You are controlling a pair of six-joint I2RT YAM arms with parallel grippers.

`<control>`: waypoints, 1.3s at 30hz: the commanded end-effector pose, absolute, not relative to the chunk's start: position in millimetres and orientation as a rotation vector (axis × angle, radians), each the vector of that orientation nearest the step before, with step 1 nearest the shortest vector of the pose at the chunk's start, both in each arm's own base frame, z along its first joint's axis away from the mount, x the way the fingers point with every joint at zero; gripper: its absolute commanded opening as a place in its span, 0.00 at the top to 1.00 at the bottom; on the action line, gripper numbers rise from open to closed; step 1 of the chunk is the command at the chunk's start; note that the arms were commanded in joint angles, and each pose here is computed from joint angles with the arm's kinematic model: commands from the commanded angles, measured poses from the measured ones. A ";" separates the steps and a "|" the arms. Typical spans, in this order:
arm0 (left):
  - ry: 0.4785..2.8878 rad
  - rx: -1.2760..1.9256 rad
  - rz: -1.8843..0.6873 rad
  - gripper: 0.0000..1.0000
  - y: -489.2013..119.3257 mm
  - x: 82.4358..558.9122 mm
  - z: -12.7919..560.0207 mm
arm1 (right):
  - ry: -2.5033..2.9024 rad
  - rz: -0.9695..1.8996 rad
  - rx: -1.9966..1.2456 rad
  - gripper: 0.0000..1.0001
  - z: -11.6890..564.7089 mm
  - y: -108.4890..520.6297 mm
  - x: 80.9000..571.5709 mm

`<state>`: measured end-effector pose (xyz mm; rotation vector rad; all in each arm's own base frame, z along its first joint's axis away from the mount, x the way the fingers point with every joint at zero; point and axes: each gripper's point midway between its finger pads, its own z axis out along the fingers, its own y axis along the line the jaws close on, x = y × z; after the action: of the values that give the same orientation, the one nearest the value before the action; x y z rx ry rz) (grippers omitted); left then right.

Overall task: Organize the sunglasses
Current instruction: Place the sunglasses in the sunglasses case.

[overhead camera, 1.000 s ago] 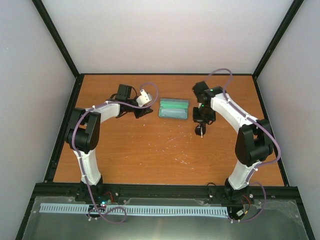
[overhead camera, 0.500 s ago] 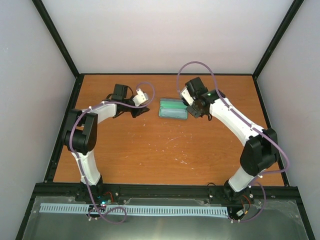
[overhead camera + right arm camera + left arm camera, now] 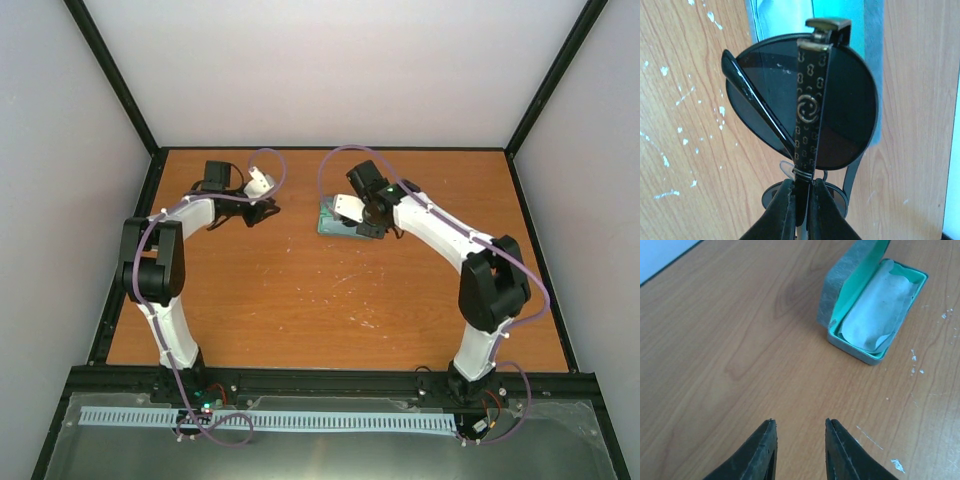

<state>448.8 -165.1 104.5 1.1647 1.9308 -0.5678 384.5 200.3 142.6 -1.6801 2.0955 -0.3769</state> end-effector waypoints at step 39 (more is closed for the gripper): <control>1.932 1.101 -0.622 0.70 -137.5 457.3 101.6 | 2.045 -0.516 -1.766 0.97 63.8 257.0 437.2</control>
<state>458.9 -139.6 97.6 1.1000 1.9564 -0.5999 435.0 257.0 61.5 -1.7810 2.0462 -0.4800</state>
